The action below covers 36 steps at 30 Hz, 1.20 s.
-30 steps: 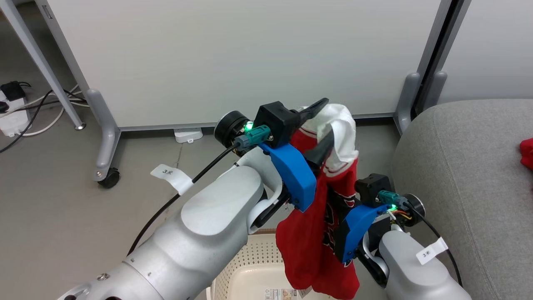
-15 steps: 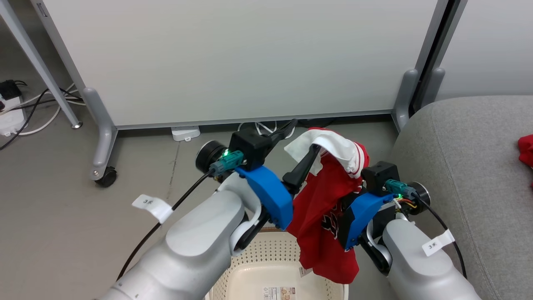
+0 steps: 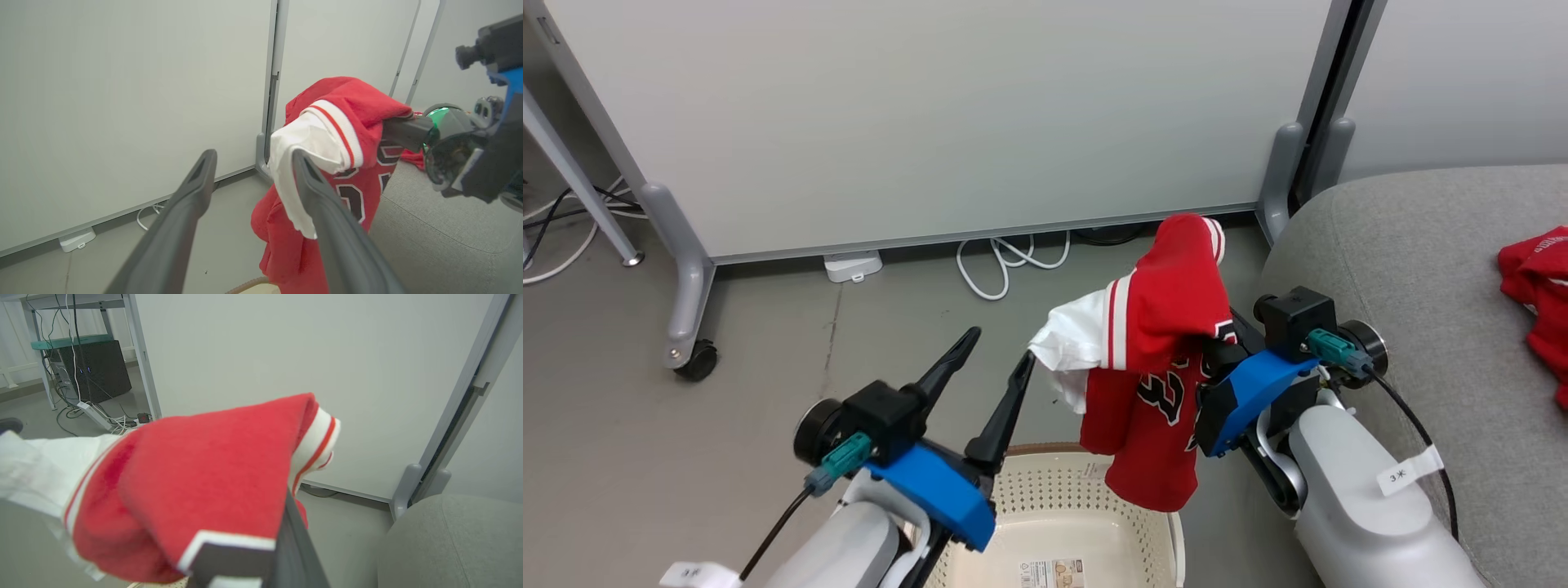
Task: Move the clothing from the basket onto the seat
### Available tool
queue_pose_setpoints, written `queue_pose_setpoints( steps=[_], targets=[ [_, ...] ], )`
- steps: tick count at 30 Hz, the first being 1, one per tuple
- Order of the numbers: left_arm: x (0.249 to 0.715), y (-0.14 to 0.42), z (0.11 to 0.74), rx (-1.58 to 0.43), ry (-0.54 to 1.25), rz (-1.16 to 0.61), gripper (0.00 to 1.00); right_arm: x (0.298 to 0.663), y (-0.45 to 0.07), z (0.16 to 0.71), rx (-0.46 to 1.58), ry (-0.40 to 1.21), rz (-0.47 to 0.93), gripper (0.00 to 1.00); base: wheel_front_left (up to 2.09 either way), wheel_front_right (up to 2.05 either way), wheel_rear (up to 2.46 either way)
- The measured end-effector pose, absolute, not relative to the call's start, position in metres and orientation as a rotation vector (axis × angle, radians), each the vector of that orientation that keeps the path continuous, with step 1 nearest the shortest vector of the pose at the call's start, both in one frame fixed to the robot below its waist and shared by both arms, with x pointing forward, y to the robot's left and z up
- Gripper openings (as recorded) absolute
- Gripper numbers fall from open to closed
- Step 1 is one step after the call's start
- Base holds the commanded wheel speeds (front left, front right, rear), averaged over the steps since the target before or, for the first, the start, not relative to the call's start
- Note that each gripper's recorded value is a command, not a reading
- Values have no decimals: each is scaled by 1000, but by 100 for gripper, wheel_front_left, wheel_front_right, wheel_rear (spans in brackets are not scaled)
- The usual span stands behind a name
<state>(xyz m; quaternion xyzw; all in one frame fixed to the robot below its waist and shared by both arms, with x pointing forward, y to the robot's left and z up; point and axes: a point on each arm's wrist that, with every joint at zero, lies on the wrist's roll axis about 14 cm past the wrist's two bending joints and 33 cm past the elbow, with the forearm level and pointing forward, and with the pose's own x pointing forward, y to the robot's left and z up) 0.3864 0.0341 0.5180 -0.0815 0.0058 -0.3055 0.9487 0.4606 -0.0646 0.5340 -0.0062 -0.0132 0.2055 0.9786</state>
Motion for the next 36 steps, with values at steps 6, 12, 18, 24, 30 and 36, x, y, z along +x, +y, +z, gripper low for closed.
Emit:
queue_pose_setpoints(
  steps=[6, 12, 18, 24, 30, 36],
  targets=[
    [372, 50, 504, -158, 15, -583, 100, 453, -86, 530, -18, -19, 365, 0, 0, 0, 0],
    [366, 62, 496, -179, 16, -514, 100, 444, -105, 533, -10, -19, 315, 0, 0, 0, 0],
    [368, 70, 494, -176, 2, -467, 100, 432, -120, 537, -3, -22, 272, 0, 0, 0, 0],
    [368, 60, 485, -177, 25, -483, 100, 422, -142, 540, -4, -23, 215, 0, 0, 0, 0],
    [375, 39, 480, -174, 39, -536, 100, 413, -166, 538, 1, -14, 148, 0, 0, 0, 0],
    [381, 14, 474, -178, 59, -610, 100, 402, -184, 533, 15, -2, 93, 0, 0, 0, 0]
  ],
)
